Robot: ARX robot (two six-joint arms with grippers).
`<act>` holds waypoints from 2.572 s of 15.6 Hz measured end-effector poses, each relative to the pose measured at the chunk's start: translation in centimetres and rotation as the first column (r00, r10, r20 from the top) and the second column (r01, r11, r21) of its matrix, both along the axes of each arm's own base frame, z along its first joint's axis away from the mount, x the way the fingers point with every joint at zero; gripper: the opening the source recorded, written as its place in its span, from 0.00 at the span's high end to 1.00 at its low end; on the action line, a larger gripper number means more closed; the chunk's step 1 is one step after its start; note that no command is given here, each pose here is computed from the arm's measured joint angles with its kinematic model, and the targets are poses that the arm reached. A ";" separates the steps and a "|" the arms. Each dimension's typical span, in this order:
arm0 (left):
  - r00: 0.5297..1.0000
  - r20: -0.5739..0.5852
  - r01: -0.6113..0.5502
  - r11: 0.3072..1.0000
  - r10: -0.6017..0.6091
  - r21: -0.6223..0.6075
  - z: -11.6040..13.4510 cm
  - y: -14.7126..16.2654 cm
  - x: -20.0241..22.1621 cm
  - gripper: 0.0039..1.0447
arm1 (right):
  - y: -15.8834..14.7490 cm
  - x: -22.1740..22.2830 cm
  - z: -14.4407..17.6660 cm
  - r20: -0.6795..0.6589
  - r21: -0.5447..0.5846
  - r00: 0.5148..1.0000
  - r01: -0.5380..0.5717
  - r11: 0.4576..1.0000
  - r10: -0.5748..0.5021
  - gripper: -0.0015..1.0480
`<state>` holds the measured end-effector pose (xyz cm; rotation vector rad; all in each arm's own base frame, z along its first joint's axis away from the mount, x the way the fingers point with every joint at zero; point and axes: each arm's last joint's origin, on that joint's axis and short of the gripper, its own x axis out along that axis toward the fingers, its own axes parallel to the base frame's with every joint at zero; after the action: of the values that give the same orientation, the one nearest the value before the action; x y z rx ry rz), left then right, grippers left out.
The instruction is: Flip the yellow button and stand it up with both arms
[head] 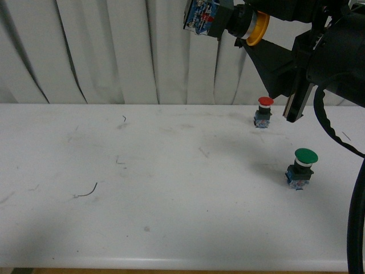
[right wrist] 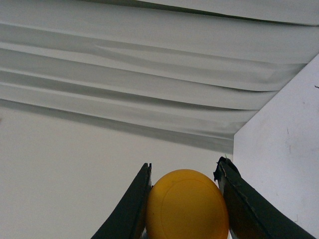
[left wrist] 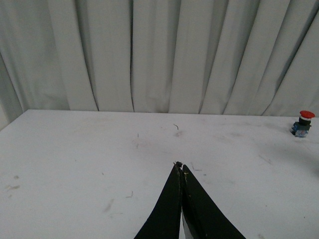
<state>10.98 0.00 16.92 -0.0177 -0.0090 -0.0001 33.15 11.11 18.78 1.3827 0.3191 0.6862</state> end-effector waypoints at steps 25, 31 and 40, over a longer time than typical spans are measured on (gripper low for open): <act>1.000 -0.013 0.000 1.000 0.000 0.002 -0.4 0.0 -1.2 0.06 | -8.5 10.2 -0.5 0.421 -0.907 0.862 0.408 -0.106 -0.284 0.66; 1.000 -0.012 0.000 1.000 0.000 0.002 -0.4 0.0 -1.2 0.06 | -5.7 13.9 -4.6 0.268 -0.963 0.920 0.245 -0.114 -0.285 0.66; 1.000 -0.013 0.000 1.000 0.000 0.002 -0.4 0.0 -1.2 0.06 | -3.3 16.4 -8.8 0.207 -0.970 0.922 0.150 -0.191 -0.327 0.66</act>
<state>9.77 0.00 16.56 -0.0162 0.0036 0.0004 49.54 7.77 9.93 -0.1796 0.4997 -0.1656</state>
